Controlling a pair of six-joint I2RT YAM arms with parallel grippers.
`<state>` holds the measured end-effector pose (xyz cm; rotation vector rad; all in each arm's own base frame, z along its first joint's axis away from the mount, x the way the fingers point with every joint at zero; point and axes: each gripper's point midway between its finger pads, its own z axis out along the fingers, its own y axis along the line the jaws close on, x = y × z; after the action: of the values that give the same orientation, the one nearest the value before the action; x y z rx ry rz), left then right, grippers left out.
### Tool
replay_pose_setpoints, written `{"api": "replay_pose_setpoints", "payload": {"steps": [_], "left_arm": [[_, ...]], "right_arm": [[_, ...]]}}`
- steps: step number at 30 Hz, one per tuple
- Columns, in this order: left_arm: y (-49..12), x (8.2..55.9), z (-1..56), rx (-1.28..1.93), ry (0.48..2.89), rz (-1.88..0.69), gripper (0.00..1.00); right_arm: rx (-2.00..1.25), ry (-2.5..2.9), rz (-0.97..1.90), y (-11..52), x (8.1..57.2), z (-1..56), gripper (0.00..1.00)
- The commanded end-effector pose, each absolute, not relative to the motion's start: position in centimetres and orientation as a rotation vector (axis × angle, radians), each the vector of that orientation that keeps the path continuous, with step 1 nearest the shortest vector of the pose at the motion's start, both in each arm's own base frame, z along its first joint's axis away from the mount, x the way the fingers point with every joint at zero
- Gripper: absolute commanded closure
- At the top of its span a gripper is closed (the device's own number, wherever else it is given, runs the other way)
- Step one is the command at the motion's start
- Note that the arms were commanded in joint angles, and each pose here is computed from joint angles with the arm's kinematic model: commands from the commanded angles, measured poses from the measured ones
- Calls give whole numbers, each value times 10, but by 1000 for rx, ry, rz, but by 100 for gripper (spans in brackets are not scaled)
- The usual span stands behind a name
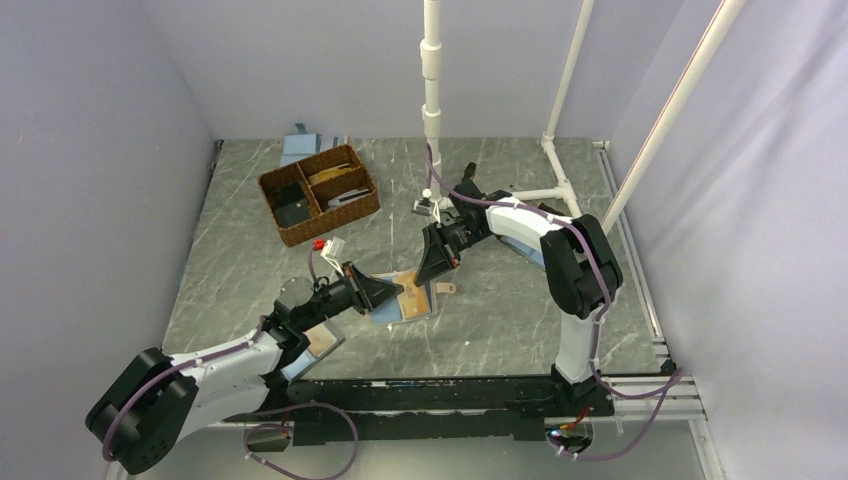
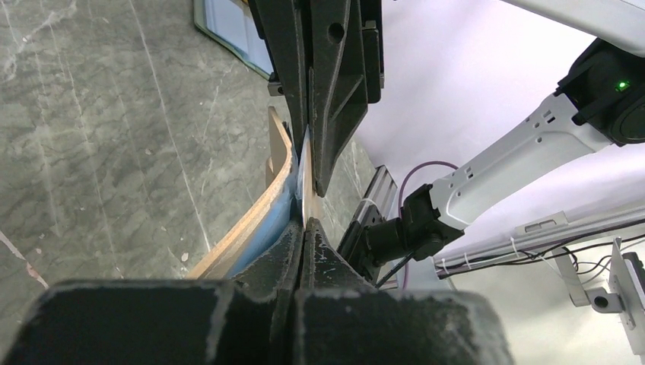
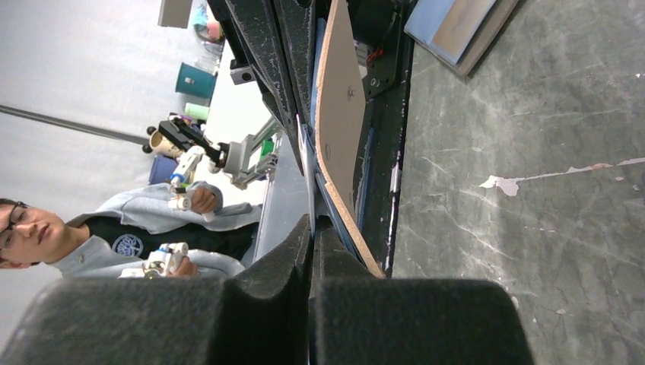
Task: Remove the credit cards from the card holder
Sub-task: Remove the credit card from the card holder.
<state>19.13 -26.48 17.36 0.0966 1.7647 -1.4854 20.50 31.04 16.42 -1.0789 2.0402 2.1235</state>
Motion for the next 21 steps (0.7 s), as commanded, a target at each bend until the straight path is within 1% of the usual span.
{"api": "replay_pose_setpoints", "payload": {"steps": [1, 3, 5, 10, 15, 21], "left_arm": [[-267, 182, 195, 182, 1647, -1537, 100], [-266, 181, 194, 203, 1635, -1520, 100], [-264, 180, 192, 223, 1639, -1499, 100], [-259, 176, 197, 241, 1614, -1473, 100], [-257, 174, 201, 246, 1601, -1468, 100], [-253, 176, 195, 220, 1622, -1445, 100]], "right_arm": [[-1116, 1963, 2112, 314, 214, 169, 94], [-1127, 1953, 2105, 314, 213, 170, 84], [-1140, 1946, 2096, 312, 211, 172, 76], [-1167, 1912, 2100, 313, 208, 175, 66], [-1206, 1920, 2095, 318, 202, 171, 66], [-1232, 1880, 2097, 318, 198, 176, 74]]}}
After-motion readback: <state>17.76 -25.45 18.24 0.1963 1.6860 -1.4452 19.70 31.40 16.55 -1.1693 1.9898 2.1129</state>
